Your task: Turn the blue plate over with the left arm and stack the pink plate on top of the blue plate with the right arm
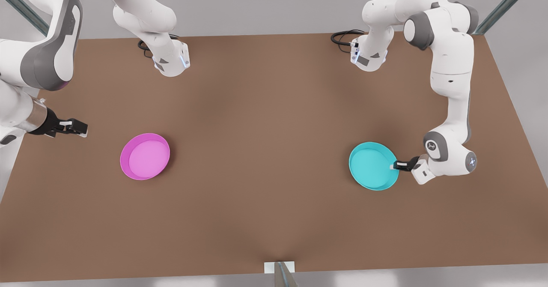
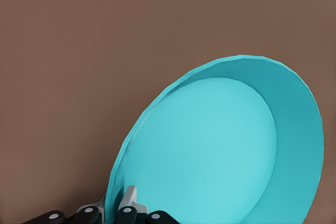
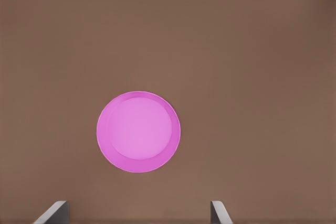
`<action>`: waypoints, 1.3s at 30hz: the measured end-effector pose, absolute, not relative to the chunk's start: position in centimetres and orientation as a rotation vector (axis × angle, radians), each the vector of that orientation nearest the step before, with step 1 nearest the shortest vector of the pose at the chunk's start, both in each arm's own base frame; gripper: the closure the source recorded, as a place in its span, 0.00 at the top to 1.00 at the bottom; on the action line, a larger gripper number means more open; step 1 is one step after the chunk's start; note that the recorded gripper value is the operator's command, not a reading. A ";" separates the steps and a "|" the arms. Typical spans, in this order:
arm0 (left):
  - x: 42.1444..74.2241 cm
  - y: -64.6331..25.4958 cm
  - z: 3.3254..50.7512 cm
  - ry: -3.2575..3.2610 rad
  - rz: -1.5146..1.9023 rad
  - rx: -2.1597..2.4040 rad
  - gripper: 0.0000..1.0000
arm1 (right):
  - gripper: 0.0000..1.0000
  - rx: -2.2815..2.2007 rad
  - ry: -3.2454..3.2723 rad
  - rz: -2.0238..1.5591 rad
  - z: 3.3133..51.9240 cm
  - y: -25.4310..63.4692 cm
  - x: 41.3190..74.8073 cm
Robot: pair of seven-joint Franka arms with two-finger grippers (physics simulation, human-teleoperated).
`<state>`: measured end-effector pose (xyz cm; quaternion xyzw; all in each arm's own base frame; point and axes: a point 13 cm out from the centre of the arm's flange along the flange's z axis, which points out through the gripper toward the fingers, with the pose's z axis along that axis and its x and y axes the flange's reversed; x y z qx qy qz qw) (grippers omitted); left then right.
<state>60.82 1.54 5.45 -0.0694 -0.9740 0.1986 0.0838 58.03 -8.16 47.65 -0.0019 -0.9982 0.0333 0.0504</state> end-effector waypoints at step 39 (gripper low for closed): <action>61.5 -42.3 23.4 -3.184 -2.454 -0.331 0.21 | 1.00 -0.005 -3.002 0.109 46.7 -8.3 57.7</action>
